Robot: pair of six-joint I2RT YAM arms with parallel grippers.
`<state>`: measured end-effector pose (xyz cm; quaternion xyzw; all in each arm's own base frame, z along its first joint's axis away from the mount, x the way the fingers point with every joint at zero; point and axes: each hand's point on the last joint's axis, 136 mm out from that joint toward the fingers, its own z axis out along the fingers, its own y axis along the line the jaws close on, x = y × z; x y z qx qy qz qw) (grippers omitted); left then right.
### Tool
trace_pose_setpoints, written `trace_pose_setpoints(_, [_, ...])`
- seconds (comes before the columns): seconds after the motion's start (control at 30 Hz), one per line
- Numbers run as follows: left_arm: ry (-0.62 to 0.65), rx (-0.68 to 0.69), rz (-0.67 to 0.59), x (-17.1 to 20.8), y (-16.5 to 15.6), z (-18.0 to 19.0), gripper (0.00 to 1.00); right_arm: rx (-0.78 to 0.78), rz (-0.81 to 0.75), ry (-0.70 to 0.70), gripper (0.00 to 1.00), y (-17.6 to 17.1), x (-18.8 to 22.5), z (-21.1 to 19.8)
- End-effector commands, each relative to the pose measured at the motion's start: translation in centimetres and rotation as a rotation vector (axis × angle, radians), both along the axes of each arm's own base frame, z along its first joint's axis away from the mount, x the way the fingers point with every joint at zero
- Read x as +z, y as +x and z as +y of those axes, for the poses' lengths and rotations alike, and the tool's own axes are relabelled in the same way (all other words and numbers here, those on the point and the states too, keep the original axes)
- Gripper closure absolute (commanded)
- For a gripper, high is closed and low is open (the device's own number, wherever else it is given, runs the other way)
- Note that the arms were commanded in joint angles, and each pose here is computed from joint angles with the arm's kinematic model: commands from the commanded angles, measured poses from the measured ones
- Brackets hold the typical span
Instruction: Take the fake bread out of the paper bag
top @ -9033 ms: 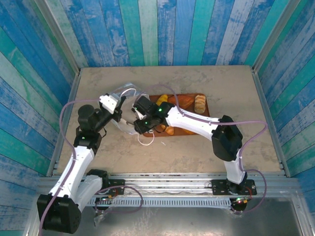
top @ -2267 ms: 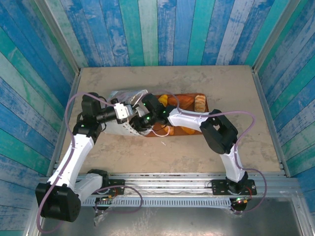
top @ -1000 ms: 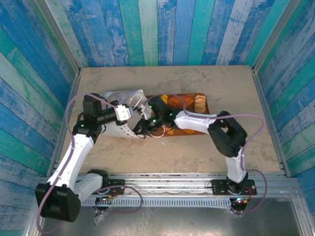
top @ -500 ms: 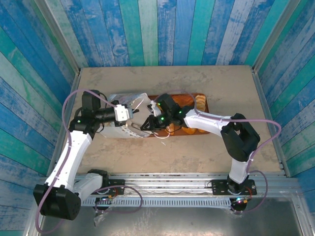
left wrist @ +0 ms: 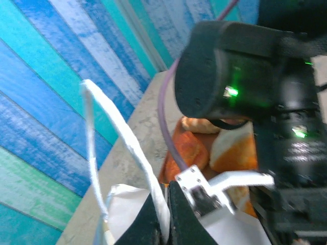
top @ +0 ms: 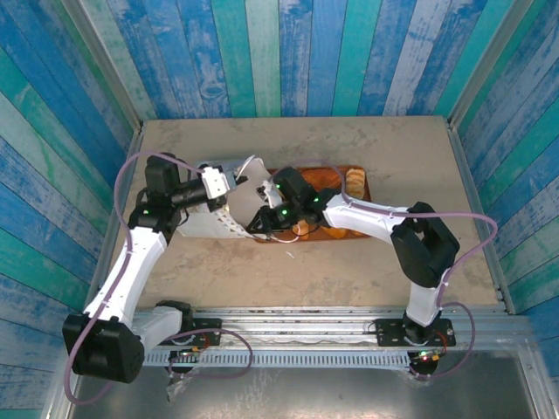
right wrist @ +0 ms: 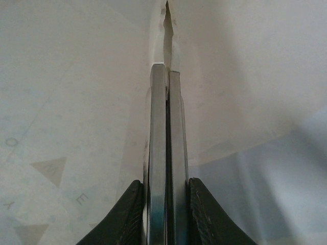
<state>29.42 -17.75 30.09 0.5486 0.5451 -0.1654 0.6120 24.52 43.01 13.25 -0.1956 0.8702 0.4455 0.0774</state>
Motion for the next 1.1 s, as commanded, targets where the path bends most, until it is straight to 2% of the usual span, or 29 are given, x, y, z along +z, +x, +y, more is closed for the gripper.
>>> trace_pose_setpoints(0.0, [-0.096,0.124,0.055,1.8,2.1,0.3,0.92,-0.003,-0.049,0.001,0.79,0.6,0.4,1.4])
trace_pose_setpoints(0.03, [-0.130,0.171,0.094,2.1,2.7,0.5,0.90,-0.018,-0.056,-0.006,0.79,1.0,0.3,1.6])
trace_pose_setpoints(0.07, [-0.170,0.212,0.137,2.3,3.2,0.7,0.82,-0.031,-0.061,-0.006,0.79,1.3,0.4,1.8])
trace_pose_setpoints(0.1, [-0.204,0.235,0.171,2.4,3.6,0.8,0.81,-0.044,-0.063,-0.005,0.79,1.7,0.4,2.0])
trace_pose_setpoints(0.2, [-0.254,0.249,0.263,2.5,3.7,0.5,0.81,-0.081,-0.073,0.006,0.79,2.8,0.8,2.6])
trace_pose_setpoints(0.3, [-0.293,0.347,0.348,2.3,4.5,1.2,0.82,-0.100,-0.074,0.024,0.80,3.5,1.1,3.3])
trace_pose_setpoints(0.43, [-0.434,0.580,0.471,2.8,5.9,4.0,0.90,-0.106,-0.070,0.030,0.79,3.9,1.1,3.9])
trace_pose_setpoints(0.47, [-0.475,0.603,0.489,3.3,6.0,4.3,0.90,-0.105,-0.068,0.032,0.80,3.9,1.0,4.1])
trace_pose_setpoints(0.6, [-0.619,0.592,0.506,5.4,6.3,4.3,0.88,-0.086,-0.066,0.043,0.80,3.6,0.9,5.1])
trace_pose_setpoints(0.67, [-0.646,0.570,0.510,6.1,6.7,4.0,0.88,-0.070,-0.075,0.048,0.80,3.3,1.0,6.1])
trace_pose_setpoints(0.83, [-0.632,0.522,0.533,7.0,8.6,2.3,0.89,-0.092,-0.128,0.016,0.81,3.6,0.4,8.1])
trace_pose_setpoints(0.93, [-0.608,0.444,0.551,7.6,9.0,0.5,1.00,-0.151,-0.148,0.014,0.81,4.4,-0.1,8.8])
trace_pose_setpoints(1.07, [-0.570,0.366,0.545,8.4,9.6,-1.2,1.00,-0.221,-0.178,0.032,0.81,6.1,0.3,9.6])
